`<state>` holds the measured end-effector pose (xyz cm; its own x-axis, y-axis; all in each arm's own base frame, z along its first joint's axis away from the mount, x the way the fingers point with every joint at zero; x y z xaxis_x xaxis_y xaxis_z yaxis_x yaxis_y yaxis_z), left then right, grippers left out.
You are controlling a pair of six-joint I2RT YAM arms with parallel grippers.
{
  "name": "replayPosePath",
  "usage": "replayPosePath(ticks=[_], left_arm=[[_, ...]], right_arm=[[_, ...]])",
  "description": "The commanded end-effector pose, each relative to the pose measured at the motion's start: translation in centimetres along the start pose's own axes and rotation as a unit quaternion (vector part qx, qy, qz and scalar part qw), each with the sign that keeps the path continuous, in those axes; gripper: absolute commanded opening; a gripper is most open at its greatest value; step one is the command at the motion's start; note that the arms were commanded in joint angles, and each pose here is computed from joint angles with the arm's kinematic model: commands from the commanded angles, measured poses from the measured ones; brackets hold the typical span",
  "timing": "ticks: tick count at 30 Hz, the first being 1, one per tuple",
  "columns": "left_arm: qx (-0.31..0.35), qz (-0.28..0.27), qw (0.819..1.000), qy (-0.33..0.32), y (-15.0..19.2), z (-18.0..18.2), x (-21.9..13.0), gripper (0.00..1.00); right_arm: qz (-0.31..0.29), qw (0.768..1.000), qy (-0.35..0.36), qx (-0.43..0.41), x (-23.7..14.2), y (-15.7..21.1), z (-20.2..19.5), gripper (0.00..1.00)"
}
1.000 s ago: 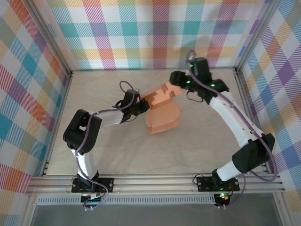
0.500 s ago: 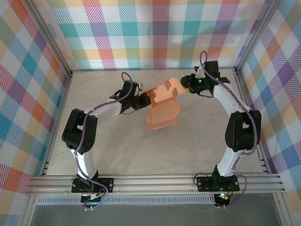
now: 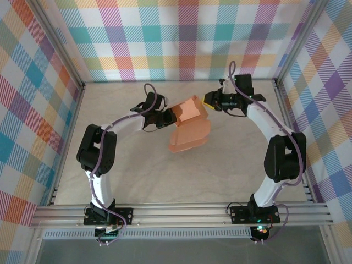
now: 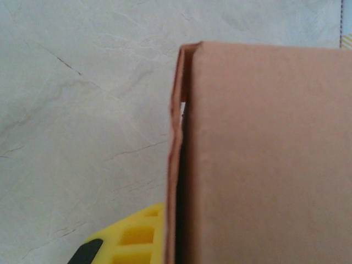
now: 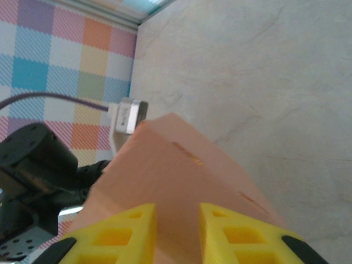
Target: Fold the paper box
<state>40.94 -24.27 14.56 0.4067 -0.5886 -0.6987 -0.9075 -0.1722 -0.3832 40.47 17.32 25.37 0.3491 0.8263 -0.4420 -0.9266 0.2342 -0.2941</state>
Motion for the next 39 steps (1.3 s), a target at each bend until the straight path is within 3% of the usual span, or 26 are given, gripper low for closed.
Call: replayPosePath(ticks=[1, 10, 18, 27, 39], left_arm=[[-0.020, 0.004, 1.000, 0.000, -0.7, -0.3, -0.4, 0.00], [-0.033, 0.021, 0.999, 0.012, 0.1, -0.5, -0.6, 0.00], [-0.042, 0.055, 0.997, 0.021, 1.0, -0.7, -0.7, 0.00], [-0.052, 0.135, 0.989, -0.043, 4.9, 1.0, -3.2, 0.00], [-0.057, 0.146, 0.985, -0.074, 5.4, 2.0, -3.2, 0.00]], right_arm=[[0.020, 0.998, -0.024, -0.046, 0.9, 0.2, 1.2, 0.26], [0.037, 0.987, 0.019, -0.156, 2.8, 1.0, 1.5, 0.33], [0.043, 0.962, 0.127, -0.239, 2.9, 2.2, -0.8, 0.34], [0.079, 0.956, 0.136, -0.247, 4.1, 5.8, -1.8, 0.34], [0.057, 0.936, 0.200, -0.284, 5.3, 7.9, -2.5, 0.30]])
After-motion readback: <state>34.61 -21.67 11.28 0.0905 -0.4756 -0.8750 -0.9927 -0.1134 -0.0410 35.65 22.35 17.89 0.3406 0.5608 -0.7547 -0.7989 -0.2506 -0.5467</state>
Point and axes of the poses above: each hand's point on the last joint's axis, 136 mm out from that joint toward the fingers, its own x axis out along the fingers, its own z axis along the line the jaws close on, y = z × x, the point moved 5 cm from there along -x, back along the fingers, and after that the axes turned 5 degrees about x, right-handed, at the moved point
